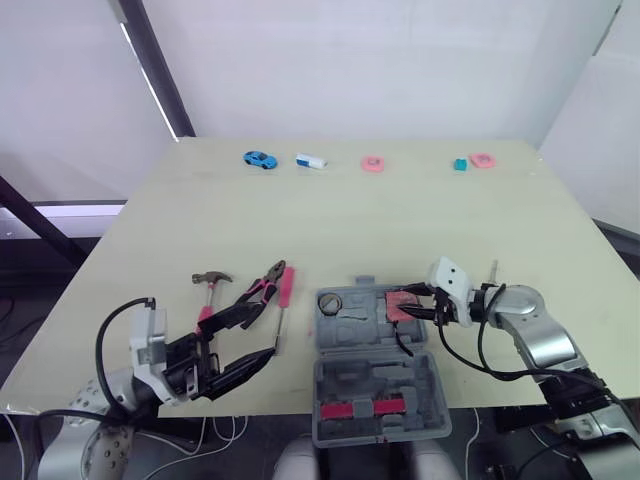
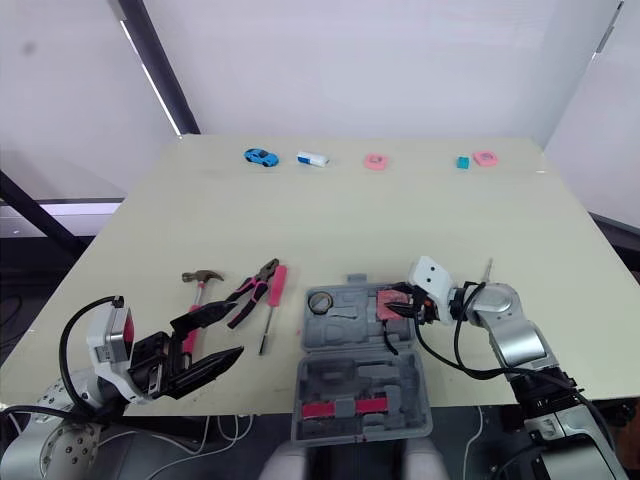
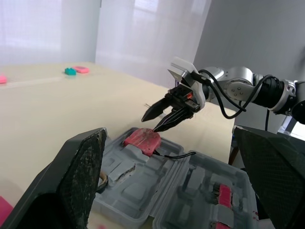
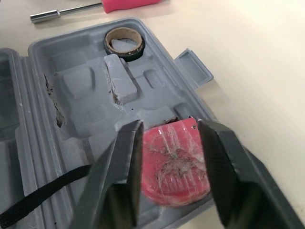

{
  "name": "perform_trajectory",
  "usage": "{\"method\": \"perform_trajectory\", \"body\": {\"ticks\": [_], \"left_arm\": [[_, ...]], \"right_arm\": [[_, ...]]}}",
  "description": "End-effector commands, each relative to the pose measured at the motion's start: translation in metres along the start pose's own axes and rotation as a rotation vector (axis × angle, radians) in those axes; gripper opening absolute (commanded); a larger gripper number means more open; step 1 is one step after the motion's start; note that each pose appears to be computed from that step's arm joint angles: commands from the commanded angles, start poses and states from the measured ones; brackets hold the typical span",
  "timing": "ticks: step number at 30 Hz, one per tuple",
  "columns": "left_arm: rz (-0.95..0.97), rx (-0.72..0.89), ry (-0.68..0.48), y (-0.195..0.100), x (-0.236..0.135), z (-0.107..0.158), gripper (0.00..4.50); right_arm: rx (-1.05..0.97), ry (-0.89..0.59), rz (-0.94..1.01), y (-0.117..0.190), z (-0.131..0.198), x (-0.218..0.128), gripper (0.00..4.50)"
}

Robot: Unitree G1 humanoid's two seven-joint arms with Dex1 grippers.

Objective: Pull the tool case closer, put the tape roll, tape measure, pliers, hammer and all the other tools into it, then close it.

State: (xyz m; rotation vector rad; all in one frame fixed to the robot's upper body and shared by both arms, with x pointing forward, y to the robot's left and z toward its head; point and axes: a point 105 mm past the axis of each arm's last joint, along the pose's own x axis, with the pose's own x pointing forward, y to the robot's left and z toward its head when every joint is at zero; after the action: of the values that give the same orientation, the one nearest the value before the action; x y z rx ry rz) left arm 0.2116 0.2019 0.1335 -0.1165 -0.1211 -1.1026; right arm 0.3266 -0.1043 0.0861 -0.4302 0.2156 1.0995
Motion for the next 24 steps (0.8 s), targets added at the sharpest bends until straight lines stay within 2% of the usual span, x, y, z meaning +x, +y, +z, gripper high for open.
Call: {"method": "perform_trajectory", "body": {"ticks": [1, 7, 11, 12, 23, 24], "left_arm": [[-0.033, 0.028, -0.008, -0.003, 0.005, 0.009, 4.5], [-0.035, 0.035, -0.004, -0.004, 0.006, 0.012, 4.5], [-0.035, 0.035, -0.001, -0.004, 0.006, 0.013, 4.5], [-0.035, 0.035, 0.0, -0.004, 0.005, 0.012, 4.5], [-0.033, 0.034, 0.0, -0.002, 0.004, 0.01, 4.5], [-0.033, 0.033, -0.001, -0.002, 0.004, 0.01, 4.5]], "right_arm": [[-0.02, -0.035, -0.024, -0.005, 0.007, -0.003, 2.05], [-0.006, -0.031, -0.027, -0.004, -0.001, -0.001, 2.05], [-0.001, -0.025, -0.032, -0.004, -0.004, 0.0, 0.88], [-0.002, -0.024, -0.033, -0.003, -0.004, 0.0, 0.35], [0.03, -0.042, 0.001, 0.003, -0.002, 0.002, 0.35], [0.036, -0.043, 0.004, 0.003, -0.001, 0.002, 0.87]]}}
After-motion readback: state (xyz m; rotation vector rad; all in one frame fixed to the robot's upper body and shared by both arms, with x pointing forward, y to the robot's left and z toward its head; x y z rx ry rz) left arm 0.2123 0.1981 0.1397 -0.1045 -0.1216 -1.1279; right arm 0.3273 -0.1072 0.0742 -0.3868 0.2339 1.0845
